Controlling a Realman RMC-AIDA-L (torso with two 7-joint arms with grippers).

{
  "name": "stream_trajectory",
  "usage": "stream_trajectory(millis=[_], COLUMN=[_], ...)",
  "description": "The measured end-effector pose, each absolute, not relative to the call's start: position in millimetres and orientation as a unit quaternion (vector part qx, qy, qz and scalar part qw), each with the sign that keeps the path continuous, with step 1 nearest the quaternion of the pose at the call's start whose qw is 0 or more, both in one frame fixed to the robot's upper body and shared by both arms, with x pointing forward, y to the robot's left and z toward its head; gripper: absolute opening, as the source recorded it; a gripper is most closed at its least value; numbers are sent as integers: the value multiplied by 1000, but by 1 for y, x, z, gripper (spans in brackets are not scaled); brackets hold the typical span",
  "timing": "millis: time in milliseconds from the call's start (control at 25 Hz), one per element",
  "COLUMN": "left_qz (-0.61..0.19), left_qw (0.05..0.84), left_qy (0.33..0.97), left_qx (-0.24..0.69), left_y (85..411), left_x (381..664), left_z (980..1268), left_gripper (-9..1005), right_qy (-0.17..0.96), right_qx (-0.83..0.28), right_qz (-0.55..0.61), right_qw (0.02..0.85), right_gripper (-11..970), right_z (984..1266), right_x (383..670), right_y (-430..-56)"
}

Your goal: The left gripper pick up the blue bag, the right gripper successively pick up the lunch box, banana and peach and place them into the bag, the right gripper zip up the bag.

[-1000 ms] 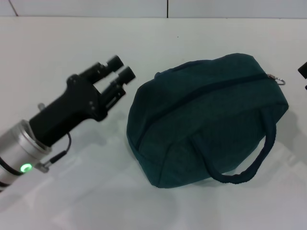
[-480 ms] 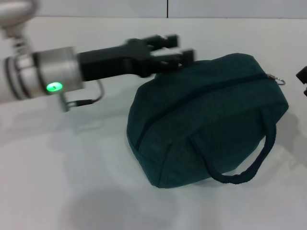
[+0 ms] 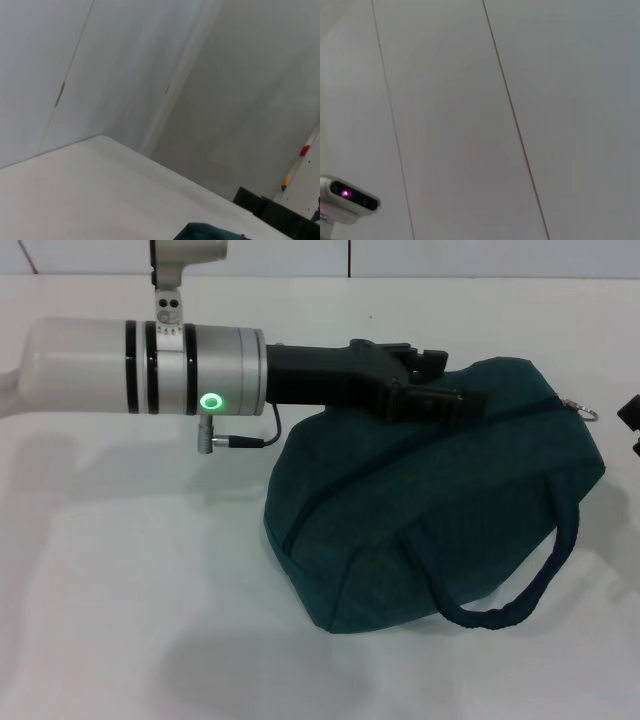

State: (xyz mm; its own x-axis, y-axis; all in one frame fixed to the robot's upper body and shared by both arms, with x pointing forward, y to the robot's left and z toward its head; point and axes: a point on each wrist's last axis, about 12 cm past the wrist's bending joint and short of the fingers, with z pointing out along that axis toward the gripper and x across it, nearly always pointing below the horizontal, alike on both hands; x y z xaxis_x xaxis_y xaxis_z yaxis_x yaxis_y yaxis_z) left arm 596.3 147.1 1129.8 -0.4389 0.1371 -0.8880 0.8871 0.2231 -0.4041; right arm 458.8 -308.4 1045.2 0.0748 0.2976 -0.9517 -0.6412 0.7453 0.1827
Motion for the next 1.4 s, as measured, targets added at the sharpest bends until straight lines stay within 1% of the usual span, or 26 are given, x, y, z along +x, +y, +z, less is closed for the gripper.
stream_trajectory(millis=[160, 400, 600, 840, 960, 1040, 1160, 1400], left_qz=[-495, -490, -484, -482, -480, -479, -479, -478], left_qw=[379, 381, 394, 415, 419, 419, 419, 421], left_qy=[687, 686, 674, 662, 659, 659, 658, 655], left_qx=[374, 379, 395, 397, 400, 401, 403, 405], left_y=[143, 141, 138, 139, 140, 139, 138, 137], left_x=[596, 595, 593, 593, 593, 593, 593, 594], left_z=[1129, 1128, 1126, 1127, 1126, 1127, 1127, 1128], left_gripper=[875, 765, 545, 414, 348, 304, 82, 54], right_qy=[611, 626, 631, 638, 640, 639, 632, 619], right_qx=[-142, -152, -182, -213, -219, -225, -233, -258], right_qz=[313, 274, 237, 224, 216, 212, 213, 214], right_qw=[713, 714, 716, 706, 704, 704, 707, 710], right_gripper=[422, 414, 411, 408, 374, 370, 363, 350], right_z=[1041, 1036, 1032, 1027, 1027, 1028, 1031, 1035], right_x=[461, 462, 462, 463, 466, 470, 479, 487], right_y=[-311, -314, -315, -310, -309, -308, -303, -294])
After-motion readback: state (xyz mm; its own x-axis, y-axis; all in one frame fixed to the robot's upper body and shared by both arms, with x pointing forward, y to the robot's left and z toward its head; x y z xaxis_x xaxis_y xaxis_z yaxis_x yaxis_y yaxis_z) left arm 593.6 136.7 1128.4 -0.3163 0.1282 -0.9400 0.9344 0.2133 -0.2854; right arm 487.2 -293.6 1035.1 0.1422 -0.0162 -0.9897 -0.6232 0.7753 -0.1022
